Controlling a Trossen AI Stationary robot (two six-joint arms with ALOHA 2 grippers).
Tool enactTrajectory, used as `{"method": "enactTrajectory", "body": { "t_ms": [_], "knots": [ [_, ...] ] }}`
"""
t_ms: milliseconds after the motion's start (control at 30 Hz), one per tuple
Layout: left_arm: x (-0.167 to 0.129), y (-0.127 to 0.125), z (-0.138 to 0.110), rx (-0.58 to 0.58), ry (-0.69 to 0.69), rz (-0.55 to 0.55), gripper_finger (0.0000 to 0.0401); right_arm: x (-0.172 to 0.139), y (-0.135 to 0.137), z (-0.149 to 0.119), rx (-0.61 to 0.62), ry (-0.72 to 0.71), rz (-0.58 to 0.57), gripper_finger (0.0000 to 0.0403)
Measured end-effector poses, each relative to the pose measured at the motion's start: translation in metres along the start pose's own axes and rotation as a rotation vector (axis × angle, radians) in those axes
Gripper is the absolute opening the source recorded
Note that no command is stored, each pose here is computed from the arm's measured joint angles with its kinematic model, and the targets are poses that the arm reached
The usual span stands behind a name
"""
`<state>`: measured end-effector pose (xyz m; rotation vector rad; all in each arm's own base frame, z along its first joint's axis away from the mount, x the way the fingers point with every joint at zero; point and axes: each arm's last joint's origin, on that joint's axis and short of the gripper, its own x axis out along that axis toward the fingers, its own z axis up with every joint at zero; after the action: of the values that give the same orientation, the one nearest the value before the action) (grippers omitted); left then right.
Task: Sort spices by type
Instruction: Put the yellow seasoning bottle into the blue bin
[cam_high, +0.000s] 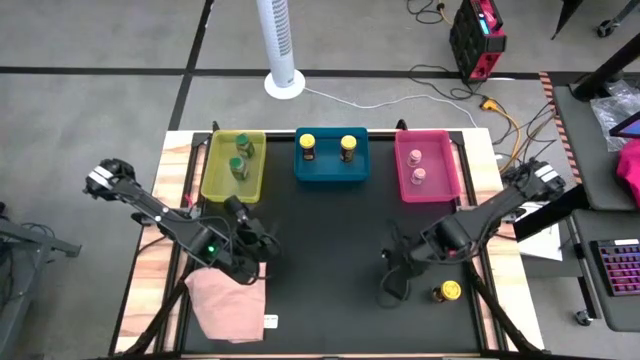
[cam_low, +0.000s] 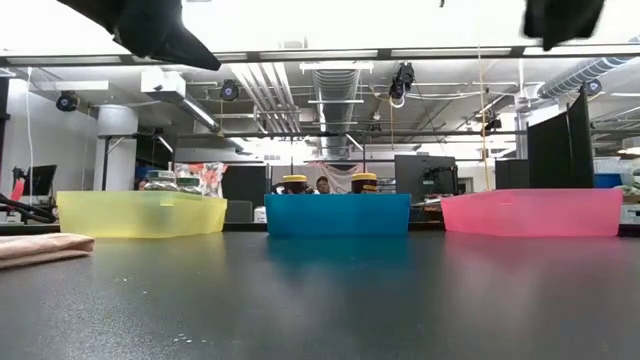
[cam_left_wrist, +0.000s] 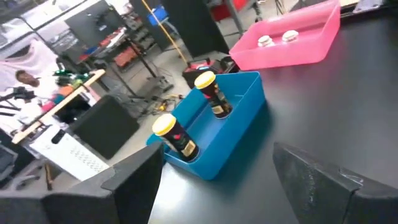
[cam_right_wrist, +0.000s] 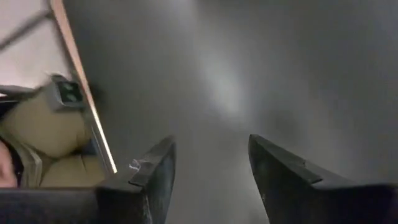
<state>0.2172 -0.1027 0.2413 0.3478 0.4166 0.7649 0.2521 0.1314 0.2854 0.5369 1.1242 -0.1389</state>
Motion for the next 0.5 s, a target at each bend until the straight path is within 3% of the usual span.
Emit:
{"method": "enactTrajectory", "body": {
  "t_ms": [200,400,500],
  "knots": [
    [0.002,-0.006,-0.003,-0.008,0.004,0.008,0.0285,-0.027,0.011,-0.029,0.172,0.296,-0.173,0.0175],
    [0.003,-0.009,-0.003,-0.016,0.002,0.009,0.0285,-0.051,0.008,-0.06,0.343,0.33,-0.289,0.0165],
    [0.003,-0.008,-0.002,-0.027,-0.014,0.034,0.0285,-0.063,0.007,-0.076,0.417,0.318,-0.279,0.0168]
  ]
}}
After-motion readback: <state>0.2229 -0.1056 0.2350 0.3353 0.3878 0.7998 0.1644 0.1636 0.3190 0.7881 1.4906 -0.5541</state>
